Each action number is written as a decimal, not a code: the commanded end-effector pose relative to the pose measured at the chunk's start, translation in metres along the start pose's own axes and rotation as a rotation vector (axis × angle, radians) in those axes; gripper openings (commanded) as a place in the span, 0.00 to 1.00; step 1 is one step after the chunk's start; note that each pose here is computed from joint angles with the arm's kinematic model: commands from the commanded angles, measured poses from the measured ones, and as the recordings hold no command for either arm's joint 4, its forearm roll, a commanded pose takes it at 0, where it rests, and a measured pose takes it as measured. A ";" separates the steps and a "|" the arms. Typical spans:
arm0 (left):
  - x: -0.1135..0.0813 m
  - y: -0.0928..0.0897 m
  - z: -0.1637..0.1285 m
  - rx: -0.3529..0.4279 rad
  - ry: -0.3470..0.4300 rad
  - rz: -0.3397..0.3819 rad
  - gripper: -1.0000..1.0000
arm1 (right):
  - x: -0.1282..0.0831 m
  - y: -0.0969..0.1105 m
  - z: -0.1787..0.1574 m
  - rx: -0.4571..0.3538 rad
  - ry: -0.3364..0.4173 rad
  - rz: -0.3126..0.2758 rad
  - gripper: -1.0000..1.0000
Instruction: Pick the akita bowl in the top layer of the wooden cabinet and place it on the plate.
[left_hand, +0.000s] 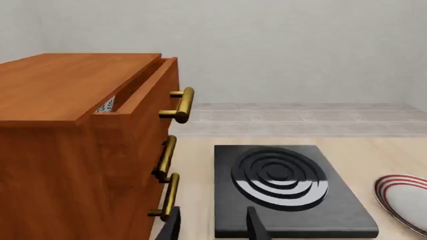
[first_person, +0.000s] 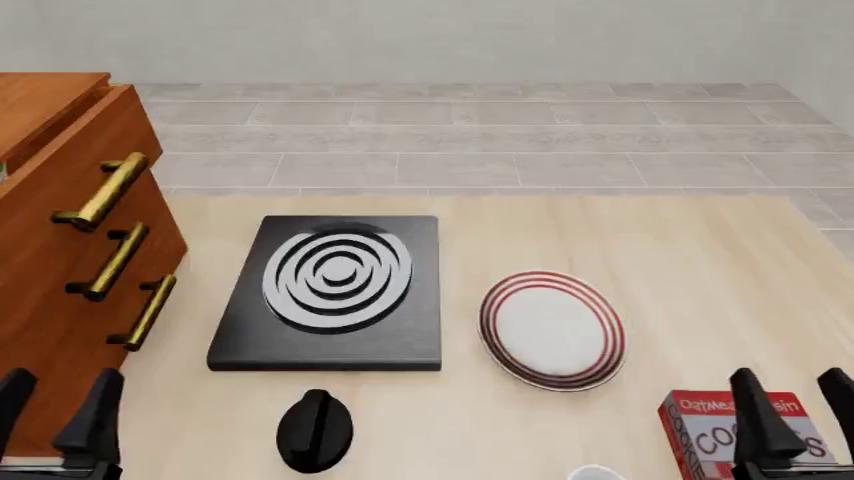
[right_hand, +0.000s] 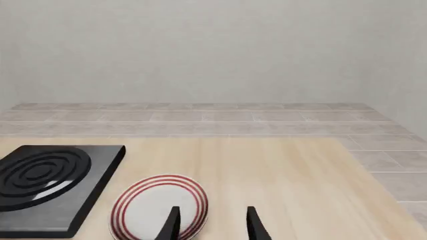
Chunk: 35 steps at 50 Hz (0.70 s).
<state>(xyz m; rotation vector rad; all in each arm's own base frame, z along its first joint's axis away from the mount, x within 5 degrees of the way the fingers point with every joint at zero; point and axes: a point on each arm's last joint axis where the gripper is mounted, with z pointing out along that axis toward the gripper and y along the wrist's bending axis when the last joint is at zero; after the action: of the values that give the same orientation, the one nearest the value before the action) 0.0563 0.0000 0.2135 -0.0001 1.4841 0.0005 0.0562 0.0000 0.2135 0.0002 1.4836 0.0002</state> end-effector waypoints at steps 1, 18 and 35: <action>-0.001 0.000 0.001 -0.003 0.007 0.001 1.00 | -0.001 0.000 0.000 -0.002 -0.001 0.002 1.00; -0.001 0.000 0.000 0.004 0.005 0.036 1.00 | -0.001 0.000 0.000 -0.007 0.002 0.005 1.00; -0.009 -0.002 0.000 0.028 0.012 0.072 1.00 | 0.000 0.001 0.000 -0.009 0.013 0.001 1.00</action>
<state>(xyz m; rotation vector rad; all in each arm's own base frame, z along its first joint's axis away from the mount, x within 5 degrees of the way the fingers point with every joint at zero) 0.0559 -0.0008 0.2173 0.0522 1.4919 0.0330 0.0562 0.0004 0.2143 -0.0029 1.4913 0.0074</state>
